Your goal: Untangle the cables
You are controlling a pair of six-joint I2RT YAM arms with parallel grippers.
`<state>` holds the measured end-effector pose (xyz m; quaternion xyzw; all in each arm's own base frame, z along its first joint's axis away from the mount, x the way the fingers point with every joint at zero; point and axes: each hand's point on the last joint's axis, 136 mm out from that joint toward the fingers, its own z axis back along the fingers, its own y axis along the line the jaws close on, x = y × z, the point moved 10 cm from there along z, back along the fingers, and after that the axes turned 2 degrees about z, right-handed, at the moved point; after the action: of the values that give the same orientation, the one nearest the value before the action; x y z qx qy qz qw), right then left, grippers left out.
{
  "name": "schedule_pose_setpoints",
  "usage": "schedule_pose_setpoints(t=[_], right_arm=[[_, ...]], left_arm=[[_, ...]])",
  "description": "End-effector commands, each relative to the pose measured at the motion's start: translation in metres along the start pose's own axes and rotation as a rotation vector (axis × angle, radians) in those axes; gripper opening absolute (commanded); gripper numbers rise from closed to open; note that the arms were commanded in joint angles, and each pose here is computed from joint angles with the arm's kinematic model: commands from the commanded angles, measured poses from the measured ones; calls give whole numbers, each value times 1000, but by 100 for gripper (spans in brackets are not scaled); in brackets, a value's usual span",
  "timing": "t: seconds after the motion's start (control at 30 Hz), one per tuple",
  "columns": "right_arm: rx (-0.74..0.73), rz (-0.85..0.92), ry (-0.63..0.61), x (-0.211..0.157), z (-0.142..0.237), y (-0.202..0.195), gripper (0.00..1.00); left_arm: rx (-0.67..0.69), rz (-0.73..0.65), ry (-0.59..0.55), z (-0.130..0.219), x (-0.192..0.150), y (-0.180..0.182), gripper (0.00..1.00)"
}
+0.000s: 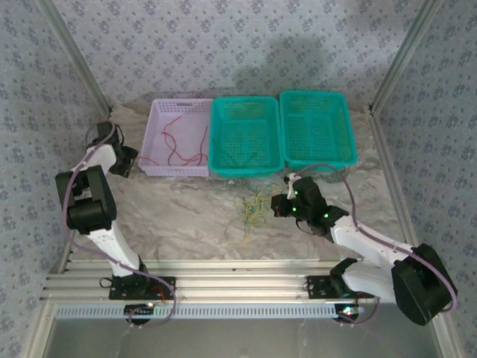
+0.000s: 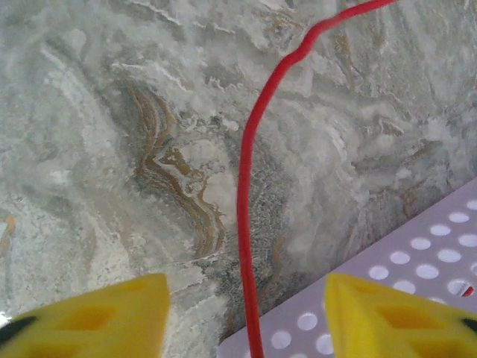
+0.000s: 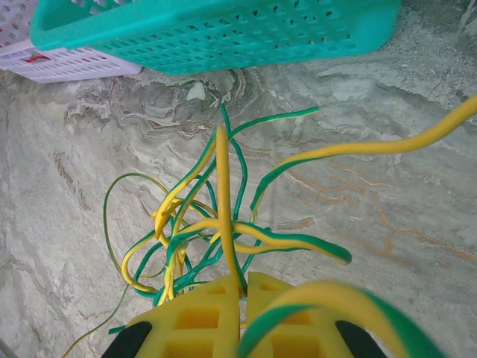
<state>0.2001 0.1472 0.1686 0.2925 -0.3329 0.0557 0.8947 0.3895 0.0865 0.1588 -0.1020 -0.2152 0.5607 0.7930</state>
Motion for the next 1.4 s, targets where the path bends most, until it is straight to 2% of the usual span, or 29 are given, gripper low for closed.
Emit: schedule_pose_setpoints(t=[0.0,0.23,0.37,0.5,0.63,0.87,1.03,1.23,1.37], right_arm=[[4,27,-19,4,5,5,0],[10,25,-18,4,3,6,0],[9,26,-19,3,3,6,0],[10,25,-22,2,3,5,0],[17,26,-26,1,3,6,0],[15,26,-32,-2,4,4,0],[19,20,-41,-7,5,2,0],[26,17,-57,-11,10,1,0],[29,16,-72,-12,12,1,0]], left_arm=[[-6,-10,-73,19,12,-8,44],[23,-50,-132,36,14,-4,15],[36,-100,-206,62,14,-10,0],[52,-236,-363,104,5,-31,0],[44,-382,-469,133,-14,-54,0],[57,-685,-685,167,-72,-99,0],[129,-880,-816,168,-113,-132,0],[173,-975,-863,156,-120,-156,0],[229,-1034,-867,130,-126,-161,0]])
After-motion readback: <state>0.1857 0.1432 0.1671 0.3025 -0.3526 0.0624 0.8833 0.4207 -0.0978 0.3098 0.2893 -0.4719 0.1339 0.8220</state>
